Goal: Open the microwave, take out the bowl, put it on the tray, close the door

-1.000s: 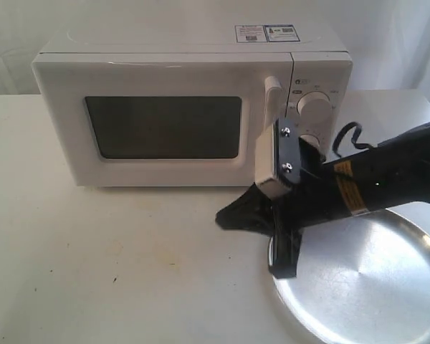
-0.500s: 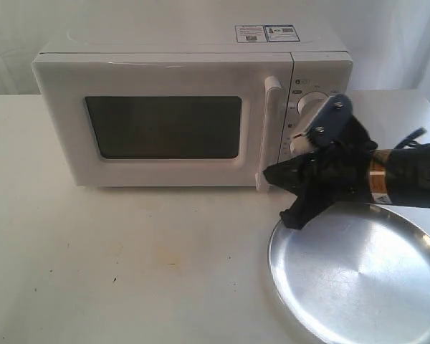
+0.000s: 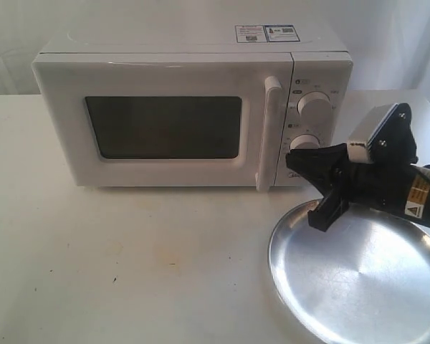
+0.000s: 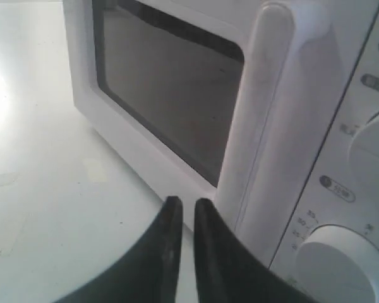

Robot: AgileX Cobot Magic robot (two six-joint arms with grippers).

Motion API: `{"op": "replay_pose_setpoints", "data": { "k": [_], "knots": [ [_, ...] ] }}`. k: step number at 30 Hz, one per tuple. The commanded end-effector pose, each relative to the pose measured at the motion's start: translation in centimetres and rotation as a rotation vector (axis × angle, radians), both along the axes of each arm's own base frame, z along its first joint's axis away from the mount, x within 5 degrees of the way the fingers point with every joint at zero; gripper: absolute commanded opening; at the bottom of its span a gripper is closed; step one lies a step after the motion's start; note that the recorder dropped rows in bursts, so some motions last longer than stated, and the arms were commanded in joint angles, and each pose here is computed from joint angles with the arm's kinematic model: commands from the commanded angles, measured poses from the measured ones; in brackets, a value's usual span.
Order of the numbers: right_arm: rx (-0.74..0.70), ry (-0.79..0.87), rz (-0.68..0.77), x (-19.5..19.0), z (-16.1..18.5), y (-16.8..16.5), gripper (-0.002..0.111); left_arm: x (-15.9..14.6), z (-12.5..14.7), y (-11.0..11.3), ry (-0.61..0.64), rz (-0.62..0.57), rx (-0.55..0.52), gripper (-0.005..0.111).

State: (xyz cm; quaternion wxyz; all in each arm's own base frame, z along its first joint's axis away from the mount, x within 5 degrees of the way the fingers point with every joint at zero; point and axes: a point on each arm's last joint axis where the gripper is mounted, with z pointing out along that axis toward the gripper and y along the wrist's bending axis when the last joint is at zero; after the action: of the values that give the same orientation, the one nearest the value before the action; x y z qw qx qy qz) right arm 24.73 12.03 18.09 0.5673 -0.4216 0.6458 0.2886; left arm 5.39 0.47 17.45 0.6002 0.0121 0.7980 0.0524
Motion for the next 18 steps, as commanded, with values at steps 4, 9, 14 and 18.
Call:
{"op": "replay_pose_setpoints", "data": {
  "k": [4, 9, 14, 18],
  "knots": [
    [0.034, -0.026, -0.019, 2.0, -2.2, 0.1, 0.052, 0.0, -0.1, 0.0, -0.001, 0.000, -0.009, 0.000],
    [0.070, 0.001, -0.015, 3.8, -2.5, 0.6, 0.051, 0.0, -0.1, 0.0, -0.001, 0.000, -0.009, 0.000],
    [0.075, 0.015, 0.018, 5.1, -2.7, 1.0, 0.050, 0.0, -0.1, 0.0, -0.001, 0.000, -0.009, 0.000],
    [0.073, 0.038, 0.077, 6.0, -2.8, 1.8, 0.045, 0.0, -0.1, 0.0, -0.001, 0.000, -0.009, 0.000]
  ]
}}
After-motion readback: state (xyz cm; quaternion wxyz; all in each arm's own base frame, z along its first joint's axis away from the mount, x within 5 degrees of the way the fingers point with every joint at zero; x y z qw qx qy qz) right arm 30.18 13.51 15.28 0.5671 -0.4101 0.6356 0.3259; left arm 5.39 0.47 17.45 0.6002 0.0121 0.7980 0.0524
